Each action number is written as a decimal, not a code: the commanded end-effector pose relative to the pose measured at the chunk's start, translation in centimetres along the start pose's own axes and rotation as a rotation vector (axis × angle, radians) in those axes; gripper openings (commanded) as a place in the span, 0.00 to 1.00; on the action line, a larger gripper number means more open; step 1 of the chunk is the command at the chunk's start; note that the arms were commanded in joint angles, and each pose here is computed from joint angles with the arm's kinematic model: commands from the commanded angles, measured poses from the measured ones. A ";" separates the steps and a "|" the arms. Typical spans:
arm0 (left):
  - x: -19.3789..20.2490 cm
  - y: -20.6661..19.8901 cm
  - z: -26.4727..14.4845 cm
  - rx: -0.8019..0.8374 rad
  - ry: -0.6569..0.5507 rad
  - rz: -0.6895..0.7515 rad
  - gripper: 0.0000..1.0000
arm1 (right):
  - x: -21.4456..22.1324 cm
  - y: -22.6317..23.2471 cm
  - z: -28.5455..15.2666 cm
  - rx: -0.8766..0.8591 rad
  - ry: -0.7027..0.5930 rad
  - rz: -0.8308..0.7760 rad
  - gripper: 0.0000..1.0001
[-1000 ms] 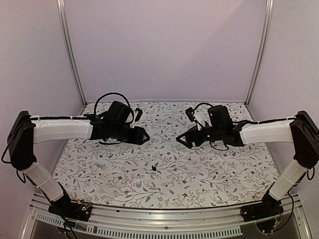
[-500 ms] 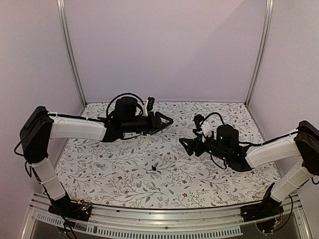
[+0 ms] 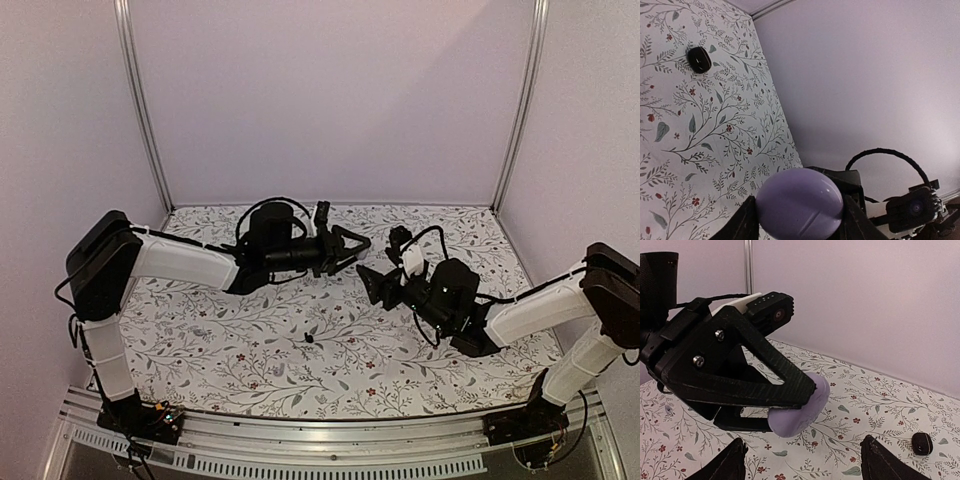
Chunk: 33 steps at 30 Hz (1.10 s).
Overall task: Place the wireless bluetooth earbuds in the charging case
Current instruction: Pass from the left arm to the right
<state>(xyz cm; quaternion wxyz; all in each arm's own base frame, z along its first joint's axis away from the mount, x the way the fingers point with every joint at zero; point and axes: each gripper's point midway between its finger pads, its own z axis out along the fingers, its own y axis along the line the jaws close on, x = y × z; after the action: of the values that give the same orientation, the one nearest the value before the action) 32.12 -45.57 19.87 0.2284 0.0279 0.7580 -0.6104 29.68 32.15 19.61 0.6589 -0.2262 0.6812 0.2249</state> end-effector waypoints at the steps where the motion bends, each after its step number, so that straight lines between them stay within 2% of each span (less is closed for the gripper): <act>1: 0.0 -2.5 0.6 0.079 -0.009 0.010 0.27 | -1.4 -0.6 0.9 0.115 -0.048 -0.036 0.75; 9: 0.8 -2.8 1.0 0.096 -0.006 -0.015 0.27 | -1.9 -0.5 1.1 0.223 -0.099 -0.089 0.67; 14: 1.1 -2.7 1.0 0.097 -0.009 -0.025 0.27 | -2.3 -1.3 1.1 0.281 -0.115 -0.085 0.53; 19: 1.3 -2.5 1.1 0.094 -0.013 -0.034 0.27 | -2.6 -1.5 1.3 0.304 -0.128 -0.104 0.44; 28: 2.1 -1.8 1.6 0.089 -0.001 -0.061 0.27 | -2.6 -1.2 1.9 0.310 -0.137 -0.115 0.37; 33: 2.3 -1.8 1.5 0.091 -0.002 -0.066 0.27 | -2.8 -1.4 2.0 0.328 -0.145 -0.125 0.23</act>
<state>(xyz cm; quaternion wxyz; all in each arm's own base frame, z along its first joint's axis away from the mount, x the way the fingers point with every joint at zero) 31.28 -47.20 21.28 0.2235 0.0027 0.7287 -0.6473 31.73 32.51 20.76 0.7283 -0.1704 0.6576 0.0900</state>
